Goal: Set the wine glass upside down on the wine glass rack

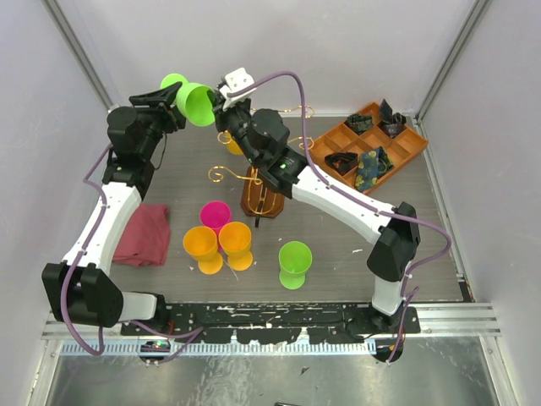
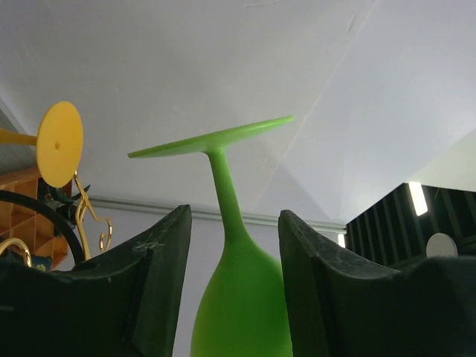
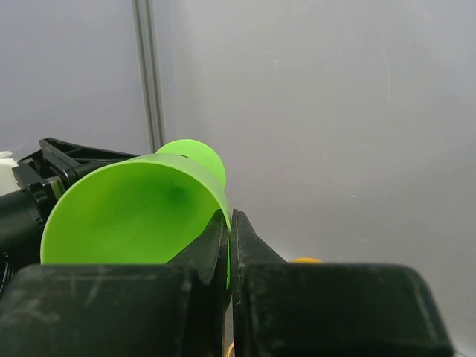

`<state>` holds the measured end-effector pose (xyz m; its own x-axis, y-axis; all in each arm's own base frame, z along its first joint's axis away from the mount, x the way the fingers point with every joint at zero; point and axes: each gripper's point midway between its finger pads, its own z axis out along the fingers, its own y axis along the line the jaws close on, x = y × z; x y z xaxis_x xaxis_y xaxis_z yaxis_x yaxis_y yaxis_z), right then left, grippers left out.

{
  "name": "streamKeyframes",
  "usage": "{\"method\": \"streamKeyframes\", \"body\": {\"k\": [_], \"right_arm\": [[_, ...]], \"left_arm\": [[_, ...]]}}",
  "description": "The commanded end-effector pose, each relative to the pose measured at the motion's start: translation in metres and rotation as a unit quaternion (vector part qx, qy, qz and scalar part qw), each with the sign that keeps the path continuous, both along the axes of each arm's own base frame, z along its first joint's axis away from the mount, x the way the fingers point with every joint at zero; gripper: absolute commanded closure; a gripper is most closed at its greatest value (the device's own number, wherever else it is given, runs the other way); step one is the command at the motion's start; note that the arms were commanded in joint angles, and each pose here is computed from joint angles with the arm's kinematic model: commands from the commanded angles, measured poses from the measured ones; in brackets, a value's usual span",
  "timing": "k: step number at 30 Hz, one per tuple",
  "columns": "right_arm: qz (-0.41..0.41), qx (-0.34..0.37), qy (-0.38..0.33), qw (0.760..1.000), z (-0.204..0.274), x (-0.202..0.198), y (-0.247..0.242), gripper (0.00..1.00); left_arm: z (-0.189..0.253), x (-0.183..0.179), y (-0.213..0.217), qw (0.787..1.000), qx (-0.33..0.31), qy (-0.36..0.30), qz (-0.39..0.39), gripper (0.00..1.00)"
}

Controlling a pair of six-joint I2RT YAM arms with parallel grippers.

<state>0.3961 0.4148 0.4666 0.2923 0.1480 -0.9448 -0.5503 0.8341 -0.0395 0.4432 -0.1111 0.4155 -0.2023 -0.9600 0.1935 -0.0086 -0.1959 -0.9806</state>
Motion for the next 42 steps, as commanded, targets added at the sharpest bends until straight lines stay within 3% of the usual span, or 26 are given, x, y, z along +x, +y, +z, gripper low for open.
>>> {"method": "streamKeyframes", "body": {"k": [1, 10, 20, 25, 32, 38, 42], "right_arm": [[0.014, 0.038, -0.02, 0.999, 0.025, -0.01, 0.002, 0.99], [0.031, 0.037, -0.023, 0.999, 0.025, -0.016, 0.008, 0.99], [0.047, 0.045, -0.024, 0.998, 0.025, -0.023, 0.008, 0.99], [0.05, 0.052, -0.021, 0.997, 0.025, -0.025, 0.006, 0.99], [0.074, 0.054, -0.025, 0.995, 0.025, -0.032, 0.011, 0.99], [0.076, 0.055, -0.025, 0.995, 0.027, -0.036, 0.006, 0.99], [0.062, 0.054, -0.02, 0.996, 0.024, -0.037, -0.003, 0.72]], "left_arm": [[0.005, -0.001, -0.001, 1.0, -0.006, -0.004, 0.001, 0.45], [0.005, 0.003, -0.005, 1.0, -0.017, -0.011, -0.006, 0.66], [0.0, 0.006, -0.008, 1.0, -0.022, -0.006, -0.013, 0.58], [-0.002, 0.008, -0.009, 1.0, -0.022, -0.005, -0.014, 0.6], [0.003, 0.012, -0.012, 0.999, -0.028, -0.027, -0.024, 0.71], [0.016, 0.016, -0.019, 0.996, -0.038, -0.066, -0.044, 0.93], [0.027, 0.019, -0.021, 0.994, -0.037, -0.095, -0.048, 0.98]]}}
